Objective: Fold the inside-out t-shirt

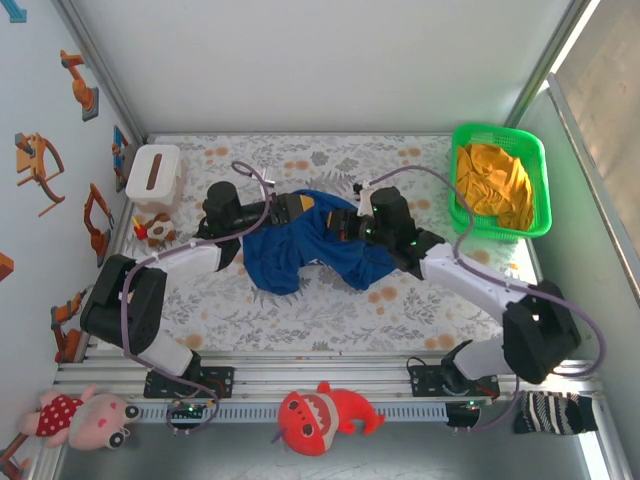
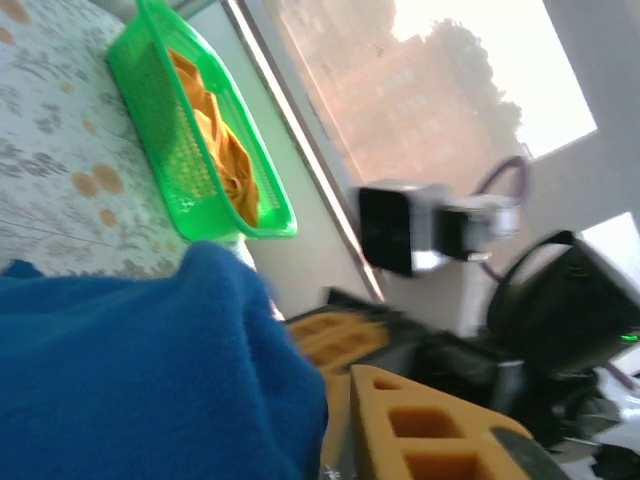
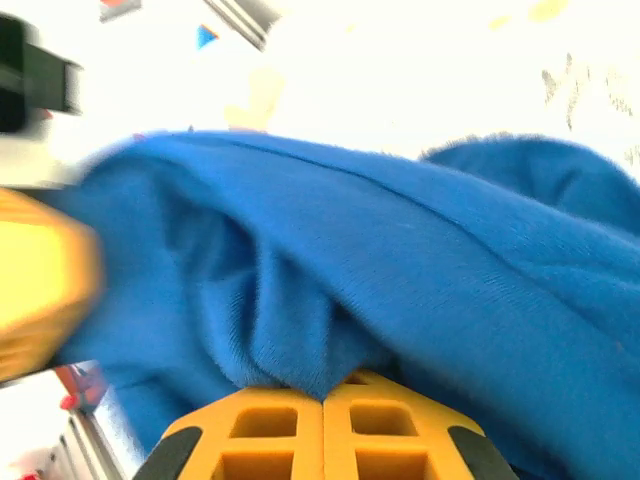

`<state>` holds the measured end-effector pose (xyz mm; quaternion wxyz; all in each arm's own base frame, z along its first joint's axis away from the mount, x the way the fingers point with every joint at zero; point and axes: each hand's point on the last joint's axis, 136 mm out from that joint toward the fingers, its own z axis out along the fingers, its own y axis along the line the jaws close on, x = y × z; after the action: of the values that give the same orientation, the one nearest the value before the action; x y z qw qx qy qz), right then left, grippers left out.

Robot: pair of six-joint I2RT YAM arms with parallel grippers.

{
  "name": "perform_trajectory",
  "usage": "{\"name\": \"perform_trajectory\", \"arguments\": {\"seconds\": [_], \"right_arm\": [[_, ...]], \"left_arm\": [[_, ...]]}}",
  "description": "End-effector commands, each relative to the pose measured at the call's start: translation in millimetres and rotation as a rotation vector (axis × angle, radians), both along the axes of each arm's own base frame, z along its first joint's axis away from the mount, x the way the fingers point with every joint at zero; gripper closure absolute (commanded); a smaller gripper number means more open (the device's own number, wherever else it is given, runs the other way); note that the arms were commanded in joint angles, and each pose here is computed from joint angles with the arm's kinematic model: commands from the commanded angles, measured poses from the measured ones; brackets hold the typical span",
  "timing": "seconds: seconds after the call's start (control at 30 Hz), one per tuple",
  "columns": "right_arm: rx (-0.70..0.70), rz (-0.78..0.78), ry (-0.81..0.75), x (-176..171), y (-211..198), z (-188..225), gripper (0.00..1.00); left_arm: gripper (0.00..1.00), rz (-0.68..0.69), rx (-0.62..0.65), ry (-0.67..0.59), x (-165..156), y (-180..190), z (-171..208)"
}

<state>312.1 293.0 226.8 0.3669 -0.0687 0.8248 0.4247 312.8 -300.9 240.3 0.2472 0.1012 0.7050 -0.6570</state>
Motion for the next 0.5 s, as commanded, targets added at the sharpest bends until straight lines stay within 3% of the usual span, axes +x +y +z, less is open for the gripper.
{"name": "perform_trajectory", "arguments": {"seconds": [0.0, 0.07, 0.2, 0.37, 0.47], "right_arm": [[0.103, -0.041, -0.141, -6, -14, 69, 1.0], [0.124, -0.048, -0.16, -11, -19, 82, 1.0], [0.141, -0.054, -0.159, -14, -21, 84, 1.0], [0.154, -0.055, -0.129, -13, -19, 72, 1.0], [0.123, -0.082, -0.097, -8, -21, 59, 1.0]], "left_arm": [[0.67, 0.054, 0.011, 0.044, 14, 13, -23], [0.51, 0.077, 0.019, 0.067, 21, 17, -33], [0.38, 0.109, 0.023, 0.082, 25, 23, -38], [0.3, 0.156, 0.05, 0.052, 14, 35, -30], [0.26, 0.22, 0.14, -0.015, -2, 44, -24]]}}
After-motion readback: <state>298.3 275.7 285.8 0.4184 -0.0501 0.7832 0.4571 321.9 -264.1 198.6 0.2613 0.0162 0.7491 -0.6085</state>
